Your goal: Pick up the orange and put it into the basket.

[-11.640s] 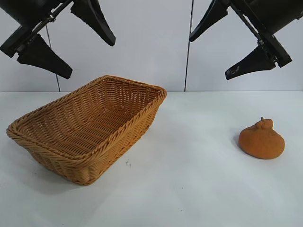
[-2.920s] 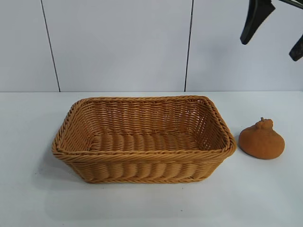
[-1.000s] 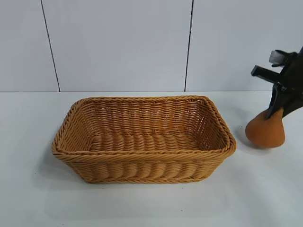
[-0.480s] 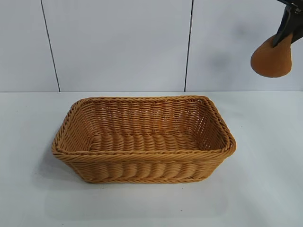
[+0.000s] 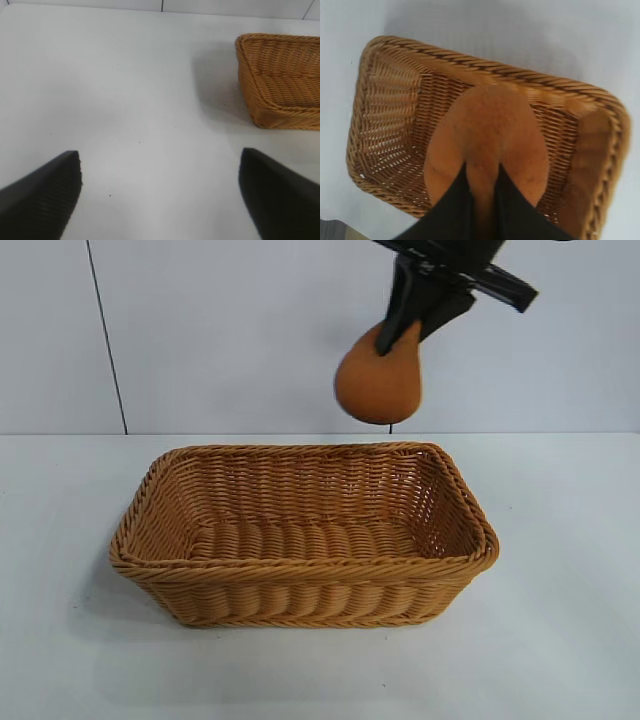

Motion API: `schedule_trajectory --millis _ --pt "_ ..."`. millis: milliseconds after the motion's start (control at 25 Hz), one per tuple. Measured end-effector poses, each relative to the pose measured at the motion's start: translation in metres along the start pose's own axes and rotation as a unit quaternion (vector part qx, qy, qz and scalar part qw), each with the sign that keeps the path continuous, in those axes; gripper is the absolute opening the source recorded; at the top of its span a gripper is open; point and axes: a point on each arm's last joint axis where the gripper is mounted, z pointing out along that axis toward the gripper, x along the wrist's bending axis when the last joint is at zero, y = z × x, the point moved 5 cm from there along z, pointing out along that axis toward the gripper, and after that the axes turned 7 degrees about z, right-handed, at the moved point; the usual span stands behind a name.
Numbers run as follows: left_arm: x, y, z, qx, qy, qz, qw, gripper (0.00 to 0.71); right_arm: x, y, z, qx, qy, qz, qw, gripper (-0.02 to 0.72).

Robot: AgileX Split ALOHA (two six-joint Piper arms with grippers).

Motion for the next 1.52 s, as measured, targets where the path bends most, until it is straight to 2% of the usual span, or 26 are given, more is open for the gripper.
schedule_trajectory --millis 200,320,600,720,800,960,1040,1160,1320,1520 --pt "0.000 0.000 0.000 -0.001 0.000 0.000 1.000 0.612 0.017 -0.008 0.022 0.015 -0.018 -0.015 1.000 0.022" --pt "0.000 0.000 0.000 -0.001 0.000 0.000 1.000 0.612 0.021 -0.011 0.054 0.034 -0.022 -0.020 0.999 0.022" --pt "0.000 0.000 0.000 -0.001 0.000 0.000 1.000 0.612 0.002 -0.033 0.147 0.123 -0.036 0.006 0.992 0.022" --pt "0.000 0.000 0.000 -0.001 0.000 0.000 1.000 0.612 -0.001 -0.035 0.156 0.130 -0.036 0.008 0.991 0.034" --pt "0.000 0.000 0.000 -0.001 0.000 0.000 1.000 0.612 0.001 -0.033 0.154 0.126 -0.034 0.008 0.991 0.125" --pt "0.000 0.000 0.000 -0.001 0.000 0.000 1.000 0.612 0.006 -0.026 0.146 0.122 -0.030 0.002 0.992 0.489" --pt "0.000 0.000 0.000 -0.001 0.000 0.000 1.000 0.612 0.011 -0.021 0.135 0.118 -0.027 -0.004 0.993 0.585" --pt "0.000 0.000 0.000 -0.001 0.000 0.000 1.000 0.612 0.021 -0.002 0.105 0.087 -0.029 -0.025 0.995 0.623" --pt "0.000 0.000 0.000 -0.001 0.000 0.000 1.000 0.612 0.033 0.029 0.054 -0.001 -0.042 -0.050 0.998 0.631" --pt "0.000 0.000 0.000 -0.001 0.000 0.000 1.000 0.612 0.023 0.047 0.004 -0.078 -0.110 -0.058 0.989 0.631"
